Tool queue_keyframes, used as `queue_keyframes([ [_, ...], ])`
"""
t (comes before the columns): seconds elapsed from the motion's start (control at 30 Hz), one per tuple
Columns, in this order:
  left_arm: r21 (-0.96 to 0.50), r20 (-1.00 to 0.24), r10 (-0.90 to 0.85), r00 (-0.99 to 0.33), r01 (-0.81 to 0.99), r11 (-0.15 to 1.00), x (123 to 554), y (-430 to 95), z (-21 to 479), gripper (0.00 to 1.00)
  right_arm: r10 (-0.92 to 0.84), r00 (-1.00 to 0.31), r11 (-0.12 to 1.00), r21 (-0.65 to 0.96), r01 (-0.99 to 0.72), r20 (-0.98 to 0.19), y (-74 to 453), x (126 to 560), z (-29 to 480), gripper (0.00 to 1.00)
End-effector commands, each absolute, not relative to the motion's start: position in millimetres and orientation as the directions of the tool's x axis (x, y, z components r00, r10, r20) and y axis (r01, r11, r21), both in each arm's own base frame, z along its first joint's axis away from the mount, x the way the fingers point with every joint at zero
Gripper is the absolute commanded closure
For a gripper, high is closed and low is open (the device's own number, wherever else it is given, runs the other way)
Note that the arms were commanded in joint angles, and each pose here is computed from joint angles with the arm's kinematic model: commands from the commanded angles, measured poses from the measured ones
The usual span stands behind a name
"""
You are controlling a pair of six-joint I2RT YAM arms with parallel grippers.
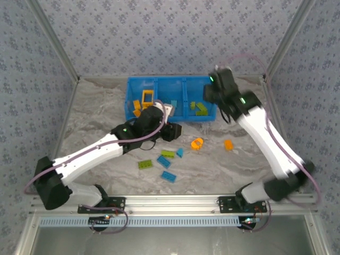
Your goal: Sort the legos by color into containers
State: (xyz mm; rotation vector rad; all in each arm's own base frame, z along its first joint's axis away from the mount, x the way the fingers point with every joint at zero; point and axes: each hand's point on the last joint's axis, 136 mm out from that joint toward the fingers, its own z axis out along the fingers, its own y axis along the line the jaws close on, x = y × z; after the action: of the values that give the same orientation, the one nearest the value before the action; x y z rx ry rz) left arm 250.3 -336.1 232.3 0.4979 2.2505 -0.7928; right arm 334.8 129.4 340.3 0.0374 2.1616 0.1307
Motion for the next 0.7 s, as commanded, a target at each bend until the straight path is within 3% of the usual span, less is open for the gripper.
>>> queue_keyframes([
  [0.0,-0.353,-0.724,0.218,-0.655,0.622,0.699,246,-358,229,0.53,0.123,-0.512,0.957,0.237,-0.165,-0.85,135,277,338,0.46],
  [0.1,-0.316,-0.692,0.298,-0.657,0.647,0.694,252,-374,203,0.5,0.084,-0.486,0.882,0.292,-0.37,-0.87,141,213,317,0.46],
  [0.27,-0.21,-0.61,0.472,-0.637,0.704,0.678,261,-404,152,0.41,0.092,-0.561,0.839,0.368,-0.401,-0.822,122,157,279,0.42],
  [0.43,-0.122,-0.49,0.597,-0.635,0.728,0.675,273,-423,102,0.31,0.095,-0.565,0.832,0.378,-0.407,-0.819,117,149,287,0.37],
  [0.47,-0.107,-0.47,0.611,-0.637,0.729,0.676,275,-426,95,0.25,0.092,-0.561,0.831,0.374,-0.412,-0.823,119,150,290,0.37],
  [0.67,-0.031,-0.425,0.644,-0.636,0.722,0.692,286,-436,67,0.25,0.072,-0.563,0.811,0.377,-0.447,-0.823,134,158,294,0.37],
])
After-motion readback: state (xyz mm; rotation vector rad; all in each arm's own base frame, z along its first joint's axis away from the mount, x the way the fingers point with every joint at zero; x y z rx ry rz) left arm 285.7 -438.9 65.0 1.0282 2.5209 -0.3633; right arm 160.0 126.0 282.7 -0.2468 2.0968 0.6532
